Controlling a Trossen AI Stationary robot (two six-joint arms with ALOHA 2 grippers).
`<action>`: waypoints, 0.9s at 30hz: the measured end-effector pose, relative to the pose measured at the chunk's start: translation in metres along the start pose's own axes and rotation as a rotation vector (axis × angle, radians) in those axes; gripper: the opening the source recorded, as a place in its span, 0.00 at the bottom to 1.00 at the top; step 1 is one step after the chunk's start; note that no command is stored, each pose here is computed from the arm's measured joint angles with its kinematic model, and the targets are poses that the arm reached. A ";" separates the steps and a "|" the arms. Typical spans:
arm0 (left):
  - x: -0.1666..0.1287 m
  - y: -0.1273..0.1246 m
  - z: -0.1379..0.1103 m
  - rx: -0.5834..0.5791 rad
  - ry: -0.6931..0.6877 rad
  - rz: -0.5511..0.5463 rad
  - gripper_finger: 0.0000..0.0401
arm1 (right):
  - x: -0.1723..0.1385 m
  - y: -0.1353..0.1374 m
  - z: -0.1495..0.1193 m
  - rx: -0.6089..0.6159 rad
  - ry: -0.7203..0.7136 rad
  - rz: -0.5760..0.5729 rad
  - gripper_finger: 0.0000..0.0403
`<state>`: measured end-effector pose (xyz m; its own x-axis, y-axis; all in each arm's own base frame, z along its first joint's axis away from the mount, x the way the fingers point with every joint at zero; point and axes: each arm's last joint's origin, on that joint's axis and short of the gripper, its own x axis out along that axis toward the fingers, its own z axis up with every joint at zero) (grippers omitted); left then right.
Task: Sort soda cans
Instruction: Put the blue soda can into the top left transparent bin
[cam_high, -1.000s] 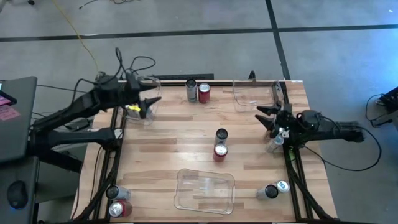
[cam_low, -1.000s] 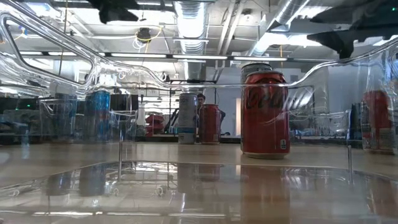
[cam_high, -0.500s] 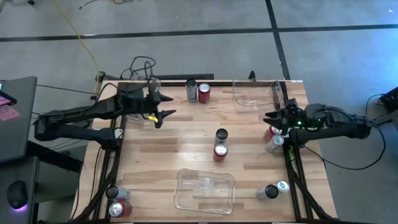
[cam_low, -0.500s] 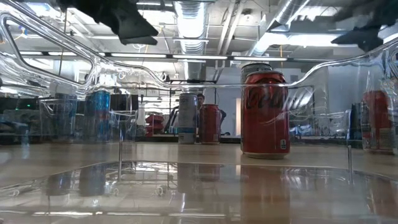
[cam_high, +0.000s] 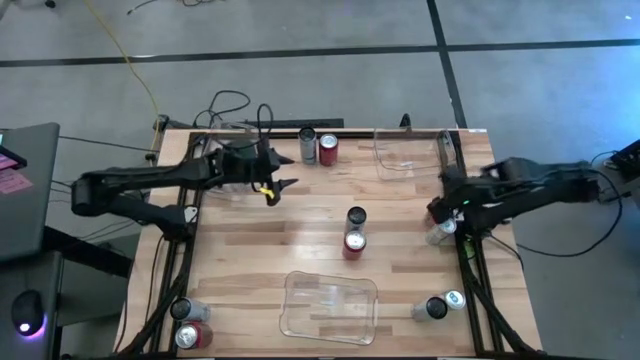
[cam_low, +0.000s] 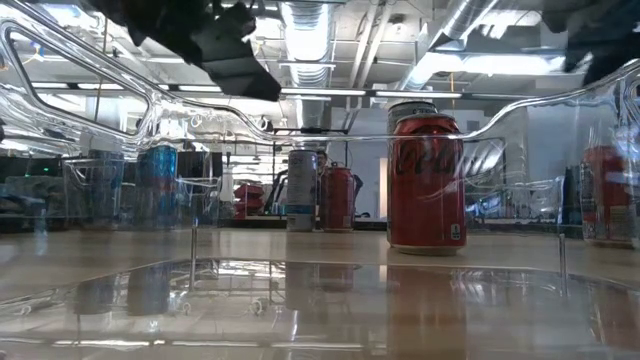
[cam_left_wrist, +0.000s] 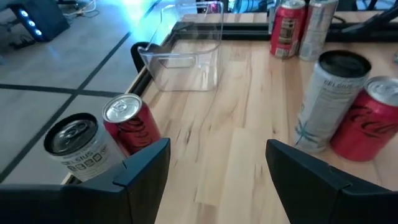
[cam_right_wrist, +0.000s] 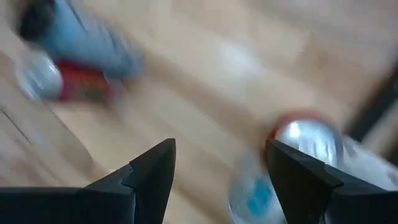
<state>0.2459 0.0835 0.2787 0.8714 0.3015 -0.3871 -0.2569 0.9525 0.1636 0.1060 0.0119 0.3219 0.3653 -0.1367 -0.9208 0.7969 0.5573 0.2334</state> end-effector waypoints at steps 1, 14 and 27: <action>0.002 0.000 -0.001 0.004 0.005 -0.001 0.65 | 0.001 0.004 -0.001 -0.018 0.058 -0.032 0.67; 0.023 -0.001 -0.012 0.049 0.064 -0.003 0.65 | -0.003 0.023 -0.001 -0.067 0.250 -0.081 0.67; 0.023 -0.001 -0.009 0.057 0.029 0.006 0.65 | 0.015 0.018 -0.008 -0.001 0.268 -0.167 0.67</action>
<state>0.2626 0.0900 0.2617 0.8574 0.3087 -0.4117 -0.2369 0.9470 0.2168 0.1217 0.0265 0.3100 0.0897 -0.0055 -0.9960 0.8346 0.5461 0.0721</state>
